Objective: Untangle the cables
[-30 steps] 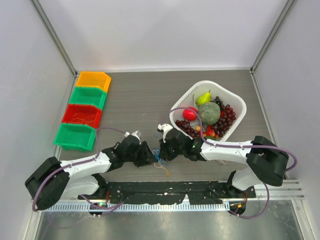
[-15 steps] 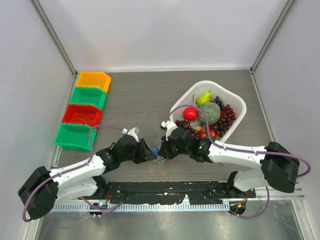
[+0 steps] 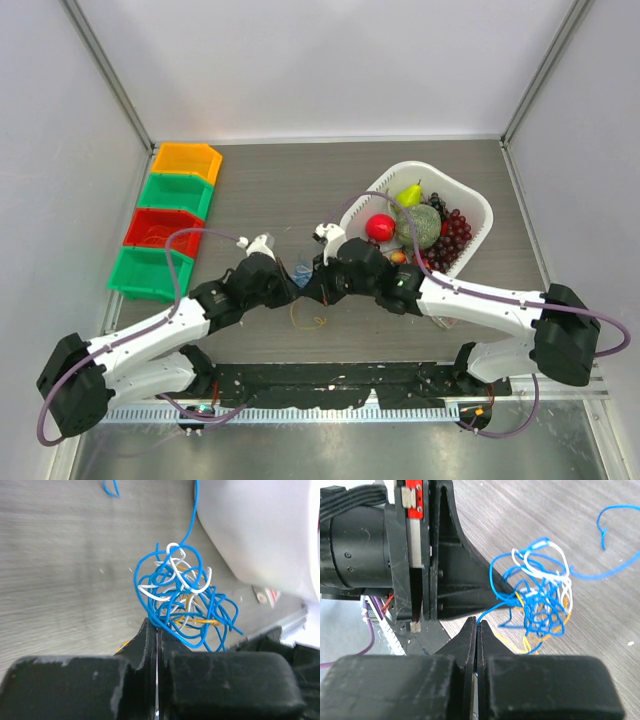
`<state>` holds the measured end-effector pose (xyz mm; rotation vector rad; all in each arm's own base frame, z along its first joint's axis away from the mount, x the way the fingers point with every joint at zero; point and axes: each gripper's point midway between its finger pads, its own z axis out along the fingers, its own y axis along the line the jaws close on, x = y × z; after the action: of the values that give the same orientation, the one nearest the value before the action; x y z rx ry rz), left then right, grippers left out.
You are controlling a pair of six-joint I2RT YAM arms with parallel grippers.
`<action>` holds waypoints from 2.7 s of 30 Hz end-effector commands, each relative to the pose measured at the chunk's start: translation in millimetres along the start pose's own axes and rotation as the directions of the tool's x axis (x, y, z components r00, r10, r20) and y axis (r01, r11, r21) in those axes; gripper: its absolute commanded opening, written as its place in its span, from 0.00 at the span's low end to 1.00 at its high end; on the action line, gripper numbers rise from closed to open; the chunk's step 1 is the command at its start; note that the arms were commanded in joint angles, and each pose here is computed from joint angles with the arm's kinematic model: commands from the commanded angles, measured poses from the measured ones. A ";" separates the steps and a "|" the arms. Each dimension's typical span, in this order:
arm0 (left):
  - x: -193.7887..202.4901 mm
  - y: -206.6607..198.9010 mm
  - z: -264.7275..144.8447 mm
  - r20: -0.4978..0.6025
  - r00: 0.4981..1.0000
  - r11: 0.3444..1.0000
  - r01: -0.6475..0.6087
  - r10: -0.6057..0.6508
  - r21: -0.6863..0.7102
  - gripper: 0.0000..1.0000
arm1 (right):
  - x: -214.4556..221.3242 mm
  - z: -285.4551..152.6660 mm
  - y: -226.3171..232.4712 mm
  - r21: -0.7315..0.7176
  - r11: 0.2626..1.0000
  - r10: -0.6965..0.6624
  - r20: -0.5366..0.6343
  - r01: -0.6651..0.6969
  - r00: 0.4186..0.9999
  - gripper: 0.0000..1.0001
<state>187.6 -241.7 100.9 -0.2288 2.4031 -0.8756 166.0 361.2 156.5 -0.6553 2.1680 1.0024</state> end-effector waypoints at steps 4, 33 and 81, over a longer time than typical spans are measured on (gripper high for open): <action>-59.0 64.0 -40.9 0.236 0.970 0.928 0.040 0.052 -0.371 0.00 | -92.8 -50.8 16.3 0.123 0.978 -0.189 0.184 0.168 0.965 0.01; -60.4 103.7 -74.5 0.303 0.953 0.893 0.156 -0.023 -0.423 0.00 | -384.6 -219.7 115.1 0.292 0.929 -0.368 0.783 0.226 0.501 0.01; -141.6 53.2 33.0 0.405 0.878 0.953 -0.159 0.255 -0.256 0.92 | -442.6 -312.4 225.7 -0.069 0.873 -0.076 0.959 0.483 0.274 0.01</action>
<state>309.0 -152.6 65.6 -0.1710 2.2172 -0.2385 199.4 334.4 708.6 -0.4520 0.8732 1.1922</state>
